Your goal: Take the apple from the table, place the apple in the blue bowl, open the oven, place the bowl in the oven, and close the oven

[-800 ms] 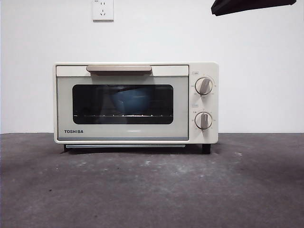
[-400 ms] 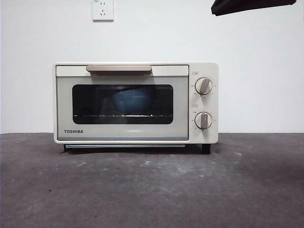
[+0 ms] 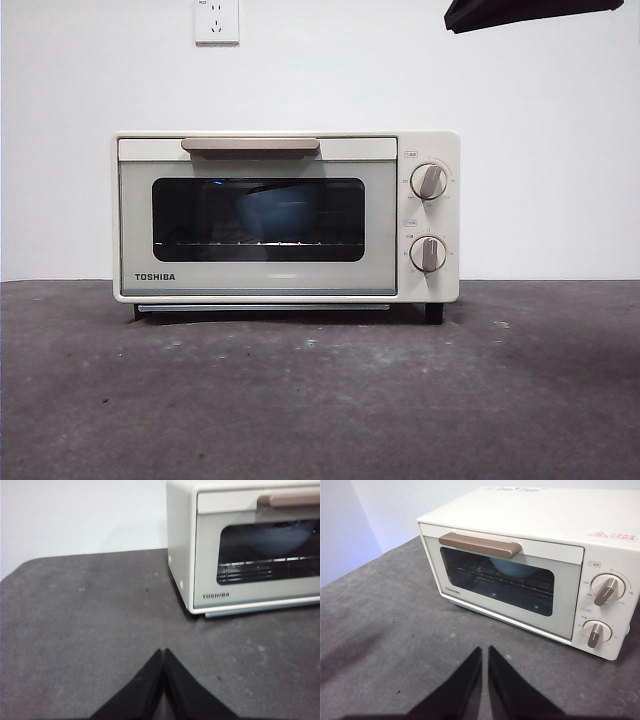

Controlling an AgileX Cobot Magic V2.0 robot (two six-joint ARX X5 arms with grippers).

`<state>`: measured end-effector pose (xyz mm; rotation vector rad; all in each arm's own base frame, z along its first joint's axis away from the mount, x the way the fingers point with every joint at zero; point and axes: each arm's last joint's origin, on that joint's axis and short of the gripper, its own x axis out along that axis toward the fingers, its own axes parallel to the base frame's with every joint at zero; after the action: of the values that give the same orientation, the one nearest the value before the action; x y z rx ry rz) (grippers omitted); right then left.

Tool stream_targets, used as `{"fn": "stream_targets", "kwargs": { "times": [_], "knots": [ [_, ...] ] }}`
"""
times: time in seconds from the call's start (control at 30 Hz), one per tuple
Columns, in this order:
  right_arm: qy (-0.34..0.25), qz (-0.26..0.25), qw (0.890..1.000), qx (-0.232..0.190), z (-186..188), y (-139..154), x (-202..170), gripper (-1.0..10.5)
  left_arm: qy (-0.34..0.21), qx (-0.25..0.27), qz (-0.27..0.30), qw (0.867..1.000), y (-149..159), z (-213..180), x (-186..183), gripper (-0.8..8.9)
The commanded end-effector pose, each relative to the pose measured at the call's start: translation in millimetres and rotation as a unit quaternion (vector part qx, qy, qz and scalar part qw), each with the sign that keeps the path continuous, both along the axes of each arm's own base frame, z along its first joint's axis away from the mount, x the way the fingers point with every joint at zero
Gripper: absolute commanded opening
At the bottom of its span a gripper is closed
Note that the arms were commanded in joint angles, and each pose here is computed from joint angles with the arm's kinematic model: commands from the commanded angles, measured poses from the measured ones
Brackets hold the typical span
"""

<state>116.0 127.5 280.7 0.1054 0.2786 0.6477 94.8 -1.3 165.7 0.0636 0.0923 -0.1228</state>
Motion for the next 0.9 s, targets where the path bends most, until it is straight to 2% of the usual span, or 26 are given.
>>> {"fn": "stream_targets", "kwargs": {
  "times": [0.03, 0.17, 0.9],
  "knots": [
    [-0.008, 0.005, 1.000, 0.000, 2.0, 1.8, -0.6, 0.1, 0.008, -0.001, 0.004, 1.000, 0.4, -8.1, 1.0, 0.08],
    [-0.008, 0.005, 1.000, 0.000, 1.9, 1.7, -0.6, 0.1, 0.040, -0.011, 0.005, 0.999, 0.4, -17.2, 1.0, 0.07],
    [-0.008, 0.005, 1.000, 0.000, 1.9, 1.7, -0.6, 0.1, 0.038, -0.022, 0.006, 0.999, 0.4, -16.7, 1.1, 0.08]
  ]
}}
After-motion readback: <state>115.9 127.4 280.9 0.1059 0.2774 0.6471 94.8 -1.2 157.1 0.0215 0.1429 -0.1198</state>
